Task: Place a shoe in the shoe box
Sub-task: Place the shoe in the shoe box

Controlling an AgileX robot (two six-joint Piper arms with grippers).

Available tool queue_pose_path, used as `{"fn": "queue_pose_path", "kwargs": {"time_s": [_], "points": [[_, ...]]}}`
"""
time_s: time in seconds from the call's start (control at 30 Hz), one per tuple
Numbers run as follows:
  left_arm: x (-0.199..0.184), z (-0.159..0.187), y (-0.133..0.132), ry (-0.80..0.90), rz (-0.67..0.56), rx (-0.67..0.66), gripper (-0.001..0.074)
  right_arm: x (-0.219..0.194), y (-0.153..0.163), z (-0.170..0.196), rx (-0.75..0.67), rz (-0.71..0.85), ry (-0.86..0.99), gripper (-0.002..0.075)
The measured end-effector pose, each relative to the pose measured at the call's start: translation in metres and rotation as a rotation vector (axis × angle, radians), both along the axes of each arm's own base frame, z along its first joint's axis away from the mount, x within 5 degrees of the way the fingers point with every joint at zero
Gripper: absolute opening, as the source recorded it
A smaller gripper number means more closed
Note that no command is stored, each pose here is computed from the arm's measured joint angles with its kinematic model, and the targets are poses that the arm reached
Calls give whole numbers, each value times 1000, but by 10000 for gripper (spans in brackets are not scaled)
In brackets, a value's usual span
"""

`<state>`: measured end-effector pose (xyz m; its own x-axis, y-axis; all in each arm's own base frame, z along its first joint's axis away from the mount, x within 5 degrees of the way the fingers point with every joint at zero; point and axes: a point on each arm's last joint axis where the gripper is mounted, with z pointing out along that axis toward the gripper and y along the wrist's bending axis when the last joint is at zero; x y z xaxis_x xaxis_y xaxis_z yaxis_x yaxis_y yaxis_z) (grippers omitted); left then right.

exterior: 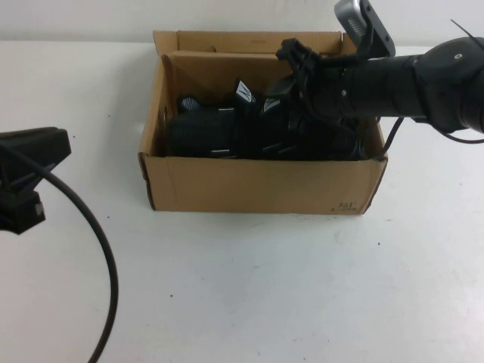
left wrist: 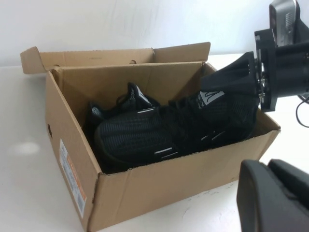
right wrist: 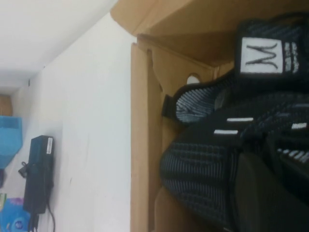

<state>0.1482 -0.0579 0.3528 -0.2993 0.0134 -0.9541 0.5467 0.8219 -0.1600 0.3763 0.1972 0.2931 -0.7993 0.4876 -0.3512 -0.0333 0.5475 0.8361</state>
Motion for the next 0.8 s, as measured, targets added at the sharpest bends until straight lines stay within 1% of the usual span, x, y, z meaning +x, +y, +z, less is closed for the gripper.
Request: {"fn": "queue_pose_path", "kwargs": {"time_s": [0.17,0.37,0.5,0.7,0.8], "points": [[0,0,0,3,-1,-3,-1,0,1,1,10,5,-7,-2],[0,0,0,5,-4,-2,-1,-3,4,6,26,60,-50,-2],[0,0,0,5,-5,-2,-1,-6,6,14,78,91,-76,-2],[-1,-1,-1,15,-14,-7,-1,-6,7,15,98,89,-79,-2],[-1,-1,-1,17,-19,-7,-1,-3,8,9,98,86,-64,-2]]}}
